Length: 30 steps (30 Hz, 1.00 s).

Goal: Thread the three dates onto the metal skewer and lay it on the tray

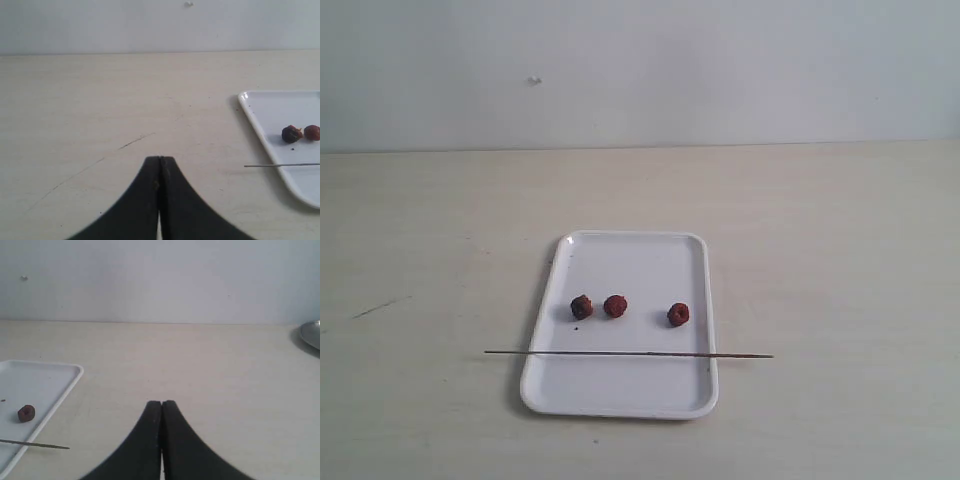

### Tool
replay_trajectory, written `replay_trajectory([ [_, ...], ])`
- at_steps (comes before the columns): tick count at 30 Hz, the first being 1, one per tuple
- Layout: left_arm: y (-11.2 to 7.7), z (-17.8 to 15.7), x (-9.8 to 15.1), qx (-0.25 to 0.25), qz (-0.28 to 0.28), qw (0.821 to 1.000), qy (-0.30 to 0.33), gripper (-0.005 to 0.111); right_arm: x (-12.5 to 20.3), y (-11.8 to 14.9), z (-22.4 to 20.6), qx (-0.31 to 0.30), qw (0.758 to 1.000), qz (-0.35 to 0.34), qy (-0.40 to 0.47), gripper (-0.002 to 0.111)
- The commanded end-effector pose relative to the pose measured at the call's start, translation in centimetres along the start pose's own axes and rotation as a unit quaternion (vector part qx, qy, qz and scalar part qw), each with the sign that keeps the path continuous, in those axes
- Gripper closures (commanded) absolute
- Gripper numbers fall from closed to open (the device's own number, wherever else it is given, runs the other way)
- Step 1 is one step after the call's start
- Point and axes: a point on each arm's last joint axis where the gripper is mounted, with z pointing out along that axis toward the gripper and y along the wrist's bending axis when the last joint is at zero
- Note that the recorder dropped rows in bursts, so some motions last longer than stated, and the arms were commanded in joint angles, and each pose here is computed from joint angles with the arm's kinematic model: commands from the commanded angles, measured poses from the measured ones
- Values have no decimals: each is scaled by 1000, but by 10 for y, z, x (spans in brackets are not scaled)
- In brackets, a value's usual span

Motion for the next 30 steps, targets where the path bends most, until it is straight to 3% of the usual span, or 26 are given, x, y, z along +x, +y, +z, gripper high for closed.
replay_trajectory([
  [1, 0, 0, -1, -1, -1, 1000, -5, 107, 1, 0, 0, 0, 1000, -2, -3, 108],
  [11, 0, 0, -1, -1, -1, 1000, -5, 107, 1, 0, 0, 0, 1000, -1, -3, 108],
  [14, 2, -1, -2, -12, 60, 998, -10, 107, 1, 0, 0, 0, 1000, -1, -3, 108],
  [16, 2, -1, -10, -16, 77, 995, -56, 107, 1, 0, 0, 0, 1000, -1, -3, 108],
  [18, 1, -4, -26, -10, 26, 989, -142, 107, 1, 0, 0, 0, 1000, -1, -3, 108],
  [20, 1, -11, -43, 17, -95, 965, -243, 107, 1, 0, 0, 0, 1000, -1, -3, 108],
  [22, 1, -16, -50, 47, -181, 940, -284, 107, 1, 0, 0, 0, 1000, -2, -3, 108],
  [24, 1, -19, -55, 59, -201, 927, -312, 107, 1, 0, 0, 0, 1000, -2, -3, 108],
  [27, 0, -30, -67, 76, -173, 899, -394, 107, 1, 0, 0, 0, 1000, -1, -3, 108],
  [30, -2, -40, -88, 80, -151, 895, -412, 107, 1, 0, 0, 0, 1000, -1, -3, 108],
])
